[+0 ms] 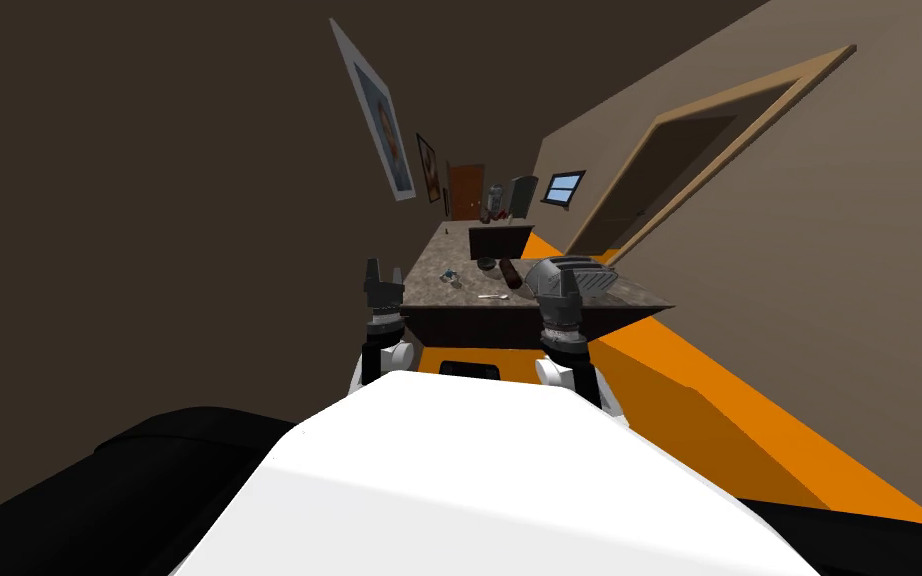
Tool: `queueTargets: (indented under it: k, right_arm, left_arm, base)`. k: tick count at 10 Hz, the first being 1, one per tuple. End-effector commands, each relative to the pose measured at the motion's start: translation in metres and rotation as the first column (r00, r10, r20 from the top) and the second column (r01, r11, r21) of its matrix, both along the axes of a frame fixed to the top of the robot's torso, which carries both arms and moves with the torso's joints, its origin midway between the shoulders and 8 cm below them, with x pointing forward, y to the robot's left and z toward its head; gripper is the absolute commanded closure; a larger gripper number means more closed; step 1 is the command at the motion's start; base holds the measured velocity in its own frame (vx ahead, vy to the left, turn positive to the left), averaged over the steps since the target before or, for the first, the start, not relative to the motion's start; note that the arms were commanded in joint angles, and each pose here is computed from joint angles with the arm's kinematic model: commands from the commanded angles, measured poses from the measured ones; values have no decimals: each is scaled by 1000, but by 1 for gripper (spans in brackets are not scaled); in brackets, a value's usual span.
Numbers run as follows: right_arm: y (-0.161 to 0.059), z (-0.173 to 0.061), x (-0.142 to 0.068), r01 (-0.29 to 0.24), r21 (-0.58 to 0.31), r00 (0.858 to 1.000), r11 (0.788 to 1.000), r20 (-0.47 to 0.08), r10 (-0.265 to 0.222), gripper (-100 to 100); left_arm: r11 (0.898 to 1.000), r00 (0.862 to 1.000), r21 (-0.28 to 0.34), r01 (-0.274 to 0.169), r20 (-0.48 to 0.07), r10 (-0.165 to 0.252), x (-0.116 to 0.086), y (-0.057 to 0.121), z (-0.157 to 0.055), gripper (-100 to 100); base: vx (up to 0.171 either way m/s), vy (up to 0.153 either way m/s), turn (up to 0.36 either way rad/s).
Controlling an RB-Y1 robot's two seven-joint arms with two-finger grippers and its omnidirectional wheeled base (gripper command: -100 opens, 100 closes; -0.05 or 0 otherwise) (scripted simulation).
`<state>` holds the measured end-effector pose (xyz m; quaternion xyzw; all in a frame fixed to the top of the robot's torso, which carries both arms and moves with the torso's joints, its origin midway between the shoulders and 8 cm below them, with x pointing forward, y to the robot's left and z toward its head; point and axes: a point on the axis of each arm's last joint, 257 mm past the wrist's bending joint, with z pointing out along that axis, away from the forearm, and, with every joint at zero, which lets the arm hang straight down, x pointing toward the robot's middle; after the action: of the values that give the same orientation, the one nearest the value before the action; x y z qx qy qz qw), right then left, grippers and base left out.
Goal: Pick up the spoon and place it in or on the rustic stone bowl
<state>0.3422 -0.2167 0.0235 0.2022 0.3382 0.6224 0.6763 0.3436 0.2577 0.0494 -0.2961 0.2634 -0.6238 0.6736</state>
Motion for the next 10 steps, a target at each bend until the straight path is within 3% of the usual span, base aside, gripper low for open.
queueTargets:
  k: [1, 7, 9, 10]
  right_arm:
    - [13, -9, 2, -31, -55, 999, 998, -12, 31, -100]
    - [50, -42, 4, -127, -225, 991, 966, -58, 117, -100]
    - [61, -57, 3, -161, -284, 986, 945, -78, 145, -100]
    - [70, -72, 2, -190, -332, 981, 924, -98, 167, -100]
  left_arm:
    - [1000, 1000, 0, 0, 0, 0, 0, 0, 0, 0]
    - [1000, 1000, 0, 0, 0, 0, 0, 0, 0, 0]
    - [1000, 1000, 0, 0, 0, 0, 0, 0, 0, 0]
    - [1000, 1000, 0, 0, 0, 0, 0, 0, 0, 0]
  base:
    - [-106, -7, 66]
    - [-94, 14, 68]
    - [-87, 15, 78]
    - [-93, 25, 110]
